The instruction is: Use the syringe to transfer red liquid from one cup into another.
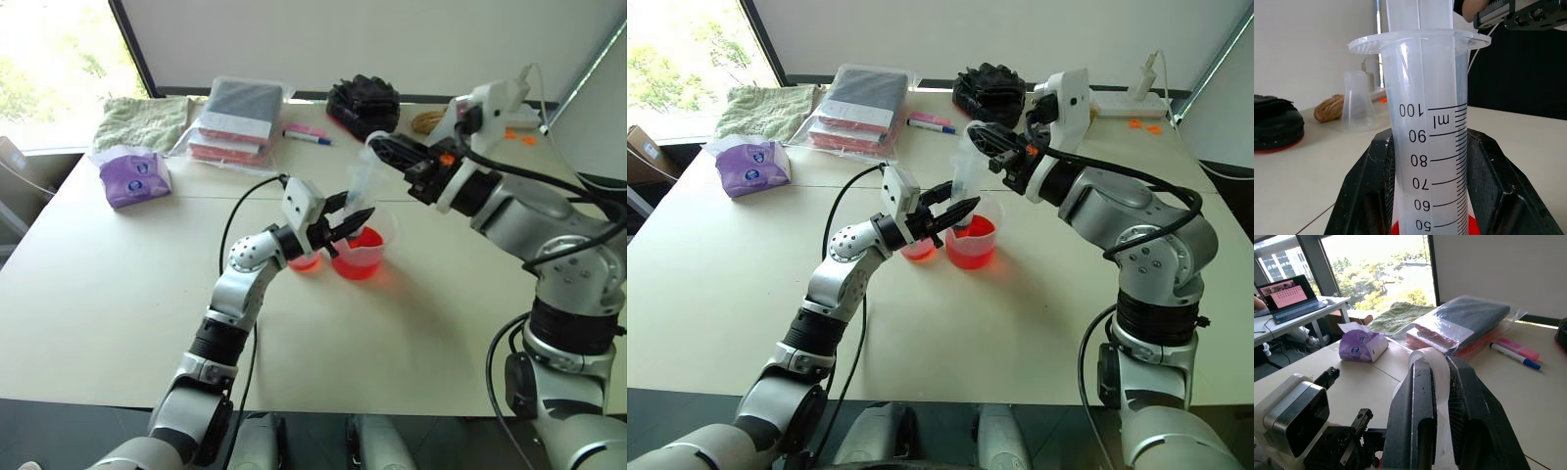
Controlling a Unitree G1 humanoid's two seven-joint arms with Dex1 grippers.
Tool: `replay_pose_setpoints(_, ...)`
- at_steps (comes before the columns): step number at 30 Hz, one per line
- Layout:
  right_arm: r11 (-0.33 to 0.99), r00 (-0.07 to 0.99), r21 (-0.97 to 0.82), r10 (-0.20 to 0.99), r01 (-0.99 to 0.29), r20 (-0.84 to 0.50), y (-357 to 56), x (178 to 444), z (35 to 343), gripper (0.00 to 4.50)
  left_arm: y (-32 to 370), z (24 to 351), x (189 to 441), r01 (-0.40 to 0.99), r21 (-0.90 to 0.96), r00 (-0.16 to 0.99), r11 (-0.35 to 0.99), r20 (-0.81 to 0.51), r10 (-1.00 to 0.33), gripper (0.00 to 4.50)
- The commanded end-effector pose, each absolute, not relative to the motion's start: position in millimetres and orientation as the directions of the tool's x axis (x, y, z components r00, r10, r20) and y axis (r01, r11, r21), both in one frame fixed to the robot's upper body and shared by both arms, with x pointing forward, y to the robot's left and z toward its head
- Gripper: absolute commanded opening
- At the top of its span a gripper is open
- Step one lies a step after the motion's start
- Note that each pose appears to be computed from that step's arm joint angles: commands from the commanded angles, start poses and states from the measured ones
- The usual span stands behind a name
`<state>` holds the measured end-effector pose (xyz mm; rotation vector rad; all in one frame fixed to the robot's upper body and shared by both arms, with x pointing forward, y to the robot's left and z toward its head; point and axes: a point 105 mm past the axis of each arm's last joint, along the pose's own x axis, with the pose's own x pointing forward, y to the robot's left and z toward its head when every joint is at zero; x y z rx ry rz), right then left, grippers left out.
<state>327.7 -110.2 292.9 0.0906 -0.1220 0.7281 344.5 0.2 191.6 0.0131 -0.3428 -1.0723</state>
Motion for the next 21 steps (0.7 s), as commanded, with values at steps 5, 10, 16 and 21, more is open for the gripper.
replay_pose_setpoints(5,0.788,0.731,-0.020,0.580,-0.615,0.360,-130.1,317.7,348.8,0.05,-20.2,180.1,325.7,0.910,0.203,0.319,0.362,0.215,-0.923,1.51)
replay_pose_setpoints(10,0.790,0.732,-0.024,0.579,-0.613,0.359,-131.2,317.9,349.6,0.05,-20.4,179.7,324.7,0.910,0.205,0.317,0.359,0.214,-0.924,1.51)
replay_pose_setpoints(16,0.788,0.731,-0.025,0.581,-0.615,0.357,-131.2,317.7,349.3,0.05,-20.8,179.8,323.6,0.911,0.205,0.314,0.357,0.214,-0.925,1.51)
replay_pose_setpoints(21,0.787,0.731,-0.025,0.584,-0.617,0.352,-131.0,318.0,348.1,0.05,-22.1,180.7,322.7,0.911,0.206,0.312,0.356,0.218,-0.925,1.51)
